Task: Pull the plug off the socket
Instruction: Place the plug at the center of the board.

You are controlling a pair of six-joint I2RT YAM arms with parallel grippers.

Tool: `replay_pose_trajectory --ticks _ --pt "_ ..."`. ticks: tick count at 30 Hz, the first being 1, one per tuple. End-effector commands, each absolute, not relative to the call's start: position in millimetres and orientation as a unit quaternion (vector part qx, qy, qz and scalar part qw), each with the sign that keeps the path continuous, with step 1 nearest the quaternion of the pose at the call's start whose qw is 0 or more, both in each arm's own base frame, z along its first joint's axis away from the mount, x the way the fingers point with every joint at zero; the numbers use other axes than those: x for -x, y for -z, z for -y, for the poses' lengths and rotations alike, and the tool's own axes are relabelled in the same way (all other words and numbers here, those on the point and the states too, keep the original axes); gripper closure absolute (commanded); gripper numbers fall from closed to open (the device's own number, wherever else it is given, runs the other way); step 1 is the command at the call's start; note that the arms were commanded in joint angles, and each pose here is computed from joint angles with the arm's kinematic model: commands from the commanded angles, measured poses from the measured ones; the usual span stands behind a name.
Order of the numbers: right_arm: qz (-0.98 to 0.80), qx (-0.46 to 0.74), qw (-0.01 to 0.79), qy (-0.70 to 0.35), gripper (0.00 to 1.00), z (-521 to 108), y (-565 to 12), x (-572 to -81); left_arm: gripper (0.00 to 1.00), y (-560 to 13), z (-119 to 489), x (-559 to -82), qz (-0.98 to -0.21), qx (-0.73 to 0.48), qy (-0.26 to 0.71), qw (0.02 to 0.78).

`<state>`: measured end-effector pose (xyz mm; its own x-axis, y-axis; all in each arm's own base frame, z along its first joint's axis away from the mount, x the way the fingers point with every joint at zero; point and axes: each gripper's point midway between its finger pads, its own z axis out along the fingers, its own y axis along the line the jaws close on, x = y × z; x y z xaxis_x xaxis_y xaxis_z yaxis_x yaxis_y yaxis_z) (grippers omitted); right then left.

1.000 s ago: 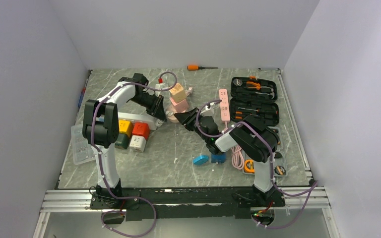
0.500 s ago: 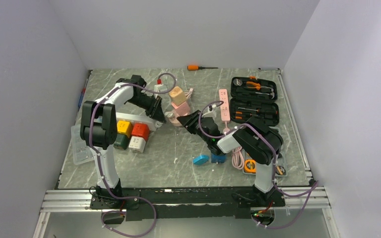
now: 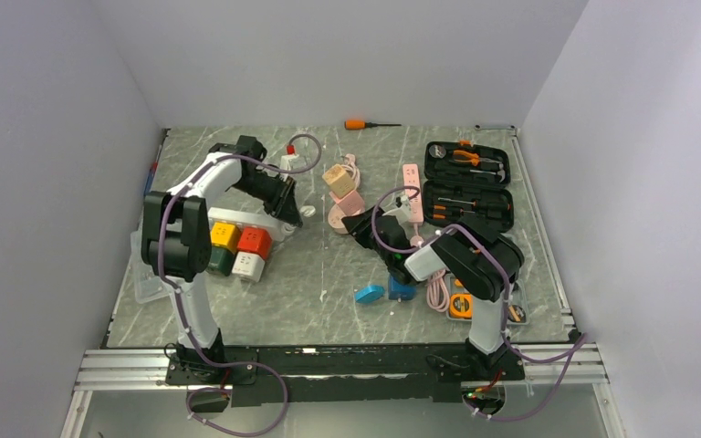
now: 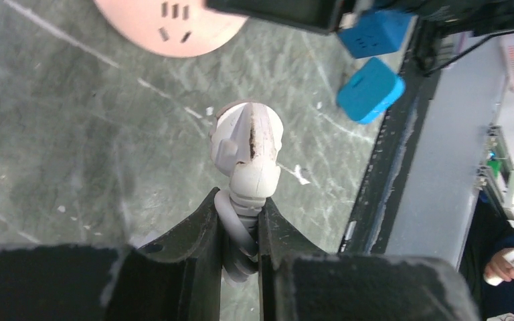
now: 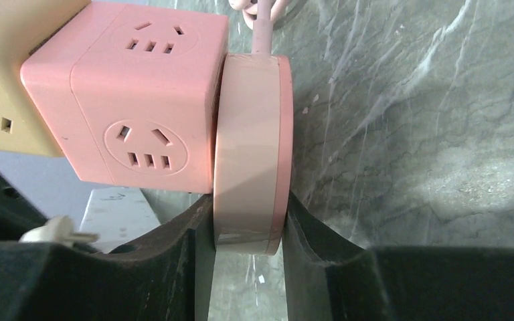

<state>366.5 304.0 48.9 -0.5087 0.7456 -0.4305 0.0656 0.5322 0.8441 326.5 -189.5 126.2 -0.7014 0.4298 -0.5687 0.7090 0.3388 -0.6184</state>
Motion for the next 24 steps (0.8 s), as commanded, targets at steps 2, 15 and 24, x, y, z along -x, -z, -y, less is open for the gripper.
replay_pose_trajectory --ticks 2,15,24 --pt "-0.761 -0.227 0.462 -0.395 1.00 -292.5 -76.2 -368.1 0.94 -96.4 177.1 -358.4 -0.859 -0.324 0.363 0.162" --pt "-0.769 -0.176 0.484 -0.378 1.00 -267.9 -112.7 -340.9 0.01 -102.0 184.5 -387.1 -0.860 -0.339 0.319 0.207" --pt "-0.774 -0.128 0.498 -0.371 1.00 -263.1 -137.0 -328.6 0.01 -169.5 182.4 -369.4 -0.816 -0.407 0.296 0.285"
